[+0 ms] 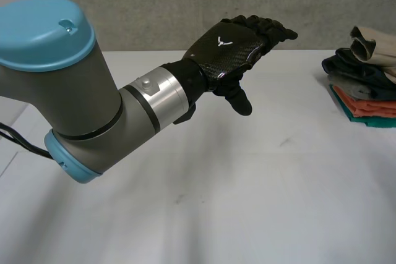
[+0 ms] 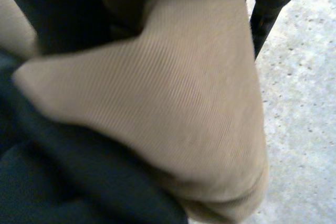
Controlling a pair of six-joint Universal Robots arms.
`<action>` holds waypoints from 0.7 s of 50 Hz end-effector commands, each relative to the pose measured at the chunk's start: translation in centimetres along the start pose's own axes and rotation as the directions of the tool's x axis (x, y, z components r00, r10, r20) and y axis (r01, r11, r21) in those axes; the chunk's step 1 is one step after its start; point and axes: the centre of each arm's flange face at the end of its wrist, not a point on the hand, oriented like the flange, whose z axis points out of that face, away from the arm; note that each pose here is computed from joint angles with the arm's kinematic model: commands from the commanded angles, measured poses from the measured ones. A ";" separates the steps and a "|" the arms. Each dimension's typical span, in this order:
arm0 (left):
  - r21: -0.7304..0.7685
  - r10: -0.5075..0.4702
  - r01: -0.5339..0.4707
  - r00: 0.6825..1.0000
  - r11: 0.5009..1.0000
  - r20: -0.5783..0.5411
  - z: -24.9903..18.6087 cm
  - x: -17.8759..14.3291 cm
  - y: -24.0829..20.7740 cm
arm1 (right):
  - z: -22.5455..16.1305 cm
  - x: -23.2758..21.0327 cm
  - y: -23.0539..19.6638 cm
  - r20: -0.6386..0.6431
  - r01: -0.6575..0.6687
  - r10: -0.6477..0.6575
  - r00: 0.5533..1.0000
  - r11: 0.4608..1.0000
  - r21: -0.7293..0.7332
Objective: Fold the laundry.
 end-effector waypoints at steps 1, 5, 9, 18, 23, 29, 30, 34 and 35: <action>0.005 0.002 -0.002 1.000 1.000 0.000 -0.1 0.1 -0.2 | -0.3 -0.6 -3.7 -0.055 -0.064 0.061 0.997 0.996 -0.058; 0.013 0.005 -0.005 1.000 1.000 -0.001 -0.2 0.1 -0.7 | -1.6 0.6 -5.5 -0.113 -0.107 0.093 0.989 0.986 -0.130; 0.021 0.009 -0.009 1.000 1.000 -0.001 -0.4 0.2 -1.1 | -3.6 2.0 -7.4 -0.183 -0.088 0.046 0.982 0.969 -0.230; 0.046 0.018 -0.018 1.000 0.999 0.001 -0.7 0.3 -2.2 | -7.3 4.9 -12.6 -0.227 0.223 -0.376 0.898 0.836 -0.502; 0.068 0.026 -0.027 1.000 0.997 0.015 -1.0 0.2 -3.3 | -6.7 5.3 -16.2 -0.260 0.386 -0.623 0.738 0.705 -0.595; 0.107 0.037 -0.056 0.984 0.993 0.172 -2.2 -1.1 -5.8 | -2.3 -2.2 -21.5 -0.273 0.432 -0.558 0.783 0.805 -0.407; 0.110 0.036 -0.059 0.979 0.992 0.200 -2.4 -1.4 -6.1 | -1.7 -4.7 -22.3 -0.262 0.406 -0.504 0.823 0.845 -0.348; 0.085 0.031 -0.070 0.917 0.994 0.398 -4.5 -3.4 -6.4 | -1.4 -10.8 -24.9 -0.218 0.329 -0.374 0.901 0.919 -0.217; 0.078 0.031 -0.070 0.903 0.994 0.429 -5.0 -3.8 -6.3 | -1.6 -12.1 -25.4 -0.203 0.310 -0.348 0.915 0.930 -0.200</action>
